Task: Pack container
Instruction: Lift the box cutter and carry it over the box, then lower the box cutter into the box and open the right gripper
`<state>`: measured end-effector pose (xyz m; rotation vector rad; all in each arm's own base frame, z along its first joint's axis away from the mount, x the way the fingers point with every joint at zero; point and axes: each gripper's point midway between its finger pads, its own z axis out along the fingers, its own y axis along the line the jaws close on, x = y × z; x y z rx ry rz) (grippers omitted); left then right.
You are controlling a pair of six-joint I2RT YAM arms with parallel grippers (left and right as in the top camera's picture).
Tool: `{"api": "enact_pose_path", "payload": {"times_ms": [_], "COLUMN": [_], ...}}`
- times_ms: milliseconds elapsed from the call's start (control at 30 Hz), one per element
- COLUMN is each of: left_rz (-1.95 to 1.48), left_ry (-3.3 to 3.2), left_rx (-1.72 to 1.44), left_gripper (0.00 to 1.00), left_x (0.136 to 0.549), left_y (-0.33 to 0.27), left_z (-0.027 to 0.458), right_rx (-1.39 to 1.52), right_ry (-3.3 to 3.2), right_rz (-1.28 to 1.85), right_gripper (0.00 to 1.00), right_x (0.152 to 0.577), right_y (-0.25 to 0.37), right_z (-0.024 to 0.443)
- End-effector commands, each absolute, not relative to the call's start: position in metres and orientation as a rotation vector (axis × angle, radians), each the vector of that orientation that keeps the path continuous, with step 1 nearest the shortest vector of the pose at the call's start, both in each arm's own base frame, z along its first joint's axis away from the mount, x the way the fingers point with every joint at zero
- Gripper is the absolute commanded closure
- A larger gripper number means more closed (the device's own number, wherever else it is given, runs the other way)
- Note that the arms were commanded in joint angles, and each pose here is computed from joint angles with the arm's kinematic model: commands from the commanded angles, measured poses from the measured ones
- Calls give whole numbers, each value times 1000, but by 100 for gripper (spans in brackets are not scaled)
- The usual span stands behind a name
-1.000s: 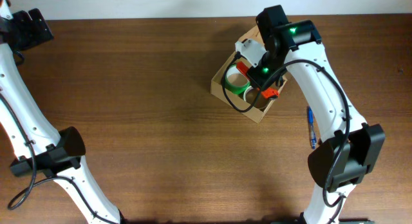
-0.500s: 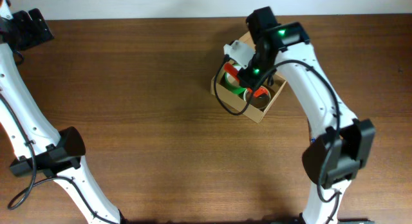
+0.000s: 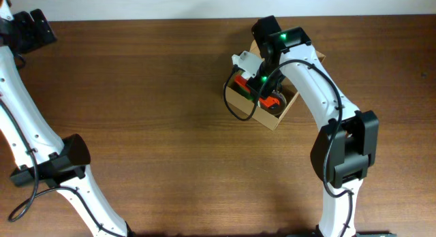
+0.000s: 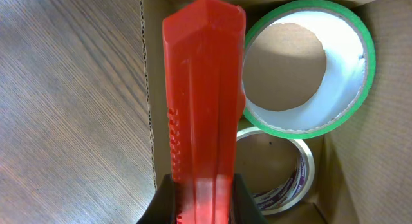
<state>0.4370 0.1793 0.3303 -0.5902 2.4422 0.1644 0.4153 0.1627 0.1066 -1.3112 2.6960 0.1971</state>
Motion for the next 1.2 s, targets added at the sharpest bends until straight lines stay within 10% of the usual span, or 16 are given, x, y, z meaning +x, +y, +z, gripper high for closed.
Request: {"api": "enact_pose_path", "payload": {"times_ms": [0,433,733,1167], "left_rz": [166,165,166,166], "left_ry": [2418,2418,2418,2418], "left_rx": [-576,-576,-577,-577], "left_gripper": [0,0,0,0], "left_x": [430,430,430,430], "left_y": [178,178,178,178], "left_z": [343,343,343,343], "right_rx": [-1357,-1381,-1260,-1024], "right_ry": [2709,2753,2775,2660], "right_rz": [217,269,249,219], "right_gripper": [96,96,73,57], "right_x": [414,409,422,454], "right_y": [172,177,171,165], "right_z": [92,70,77,180]}}
